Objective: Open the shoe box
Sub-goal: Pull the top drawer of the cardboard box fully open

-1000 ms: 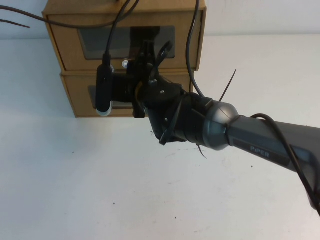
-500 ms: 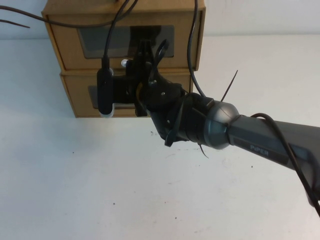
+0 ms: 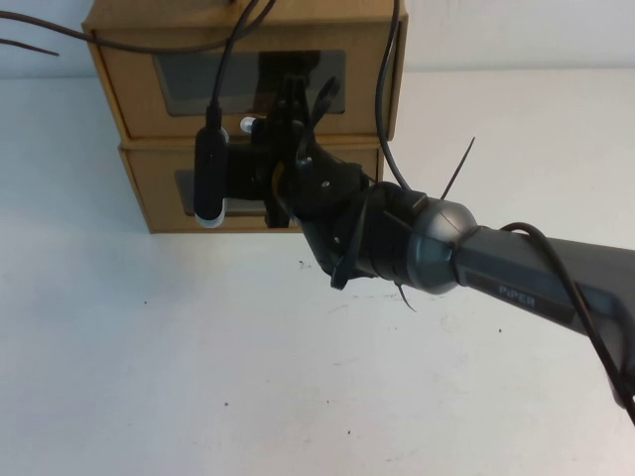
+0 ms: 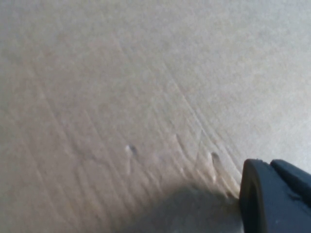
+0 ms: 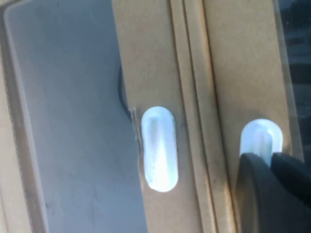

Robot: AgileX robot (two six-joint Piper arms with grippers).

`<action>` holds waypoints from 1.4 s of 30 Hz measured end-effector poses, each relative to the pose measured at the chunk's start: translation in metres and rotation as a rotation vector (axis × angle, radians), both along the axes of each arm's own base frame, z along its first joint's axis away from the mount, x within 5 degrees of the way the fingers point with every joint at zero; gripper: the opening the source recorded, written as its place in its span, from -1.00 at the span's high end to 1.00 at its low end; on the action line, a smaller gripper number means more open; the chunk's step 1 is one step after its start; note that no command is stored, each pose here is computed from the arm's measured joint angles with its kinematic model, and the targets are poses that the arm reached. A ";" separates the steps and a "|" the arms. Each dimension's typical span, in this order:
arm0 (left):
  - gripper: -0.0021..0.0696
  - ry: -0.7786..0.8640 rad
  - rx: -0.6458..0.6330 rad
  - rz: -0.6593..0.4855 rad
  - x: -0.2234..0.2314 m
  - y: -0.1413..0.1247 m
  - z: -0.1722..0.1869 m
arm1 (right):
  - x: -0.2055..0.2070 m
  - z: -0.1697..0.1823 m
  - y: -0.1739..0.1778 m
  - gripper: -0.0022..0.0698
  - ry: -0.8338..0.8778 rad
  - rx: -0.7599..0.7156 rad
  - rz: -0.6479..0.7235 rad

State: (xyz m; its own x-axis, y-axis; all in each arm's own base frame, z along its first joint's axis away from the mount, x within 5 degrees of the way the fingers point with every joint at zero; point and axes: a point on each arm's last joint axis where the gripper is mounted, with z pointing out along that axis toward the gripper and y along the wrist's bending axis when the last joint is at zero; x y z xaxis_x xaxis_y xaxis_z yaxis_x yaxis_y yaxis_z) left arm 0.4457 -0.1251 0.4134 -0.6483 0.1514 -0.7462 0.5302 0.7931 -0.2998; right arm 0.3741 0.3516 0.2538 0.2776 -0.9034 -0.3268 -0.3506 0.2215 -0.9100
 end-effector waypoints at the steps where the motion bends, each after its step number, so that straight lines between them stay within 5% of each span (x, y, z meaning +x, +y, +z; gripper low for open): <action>1: 0.96 0.000 0.000 0.000 0.000 0.000 0.000 | 0.000 0.000 0.000 0.92 0.000 0.000 0.000; 15: 0.96 0.010 -0.014 -0.014 -0.001 -0.002 0.000 | -0.031 0.003 -0.019 0.92 0.003 -0.121 -0.025; 29: 0.96 -0.011 0.003 0.000 -0.013 -0.004 0.014 | -0.051 0.011 -0.033 0.93 0.071 -0.008 -0.037; 35: 0.96 -0.082 0.040 -0.048 -0.044 -0.033 0.041 | -0.049 0.009 -0.032 0.93 0.083 0.024 -0.034; 42: 0.96 -0.007 0.095 -0.054 -0.043 -0.046 0.019 | -0.045 0.010 -0.034 0.93 0.091 0.041 -0.028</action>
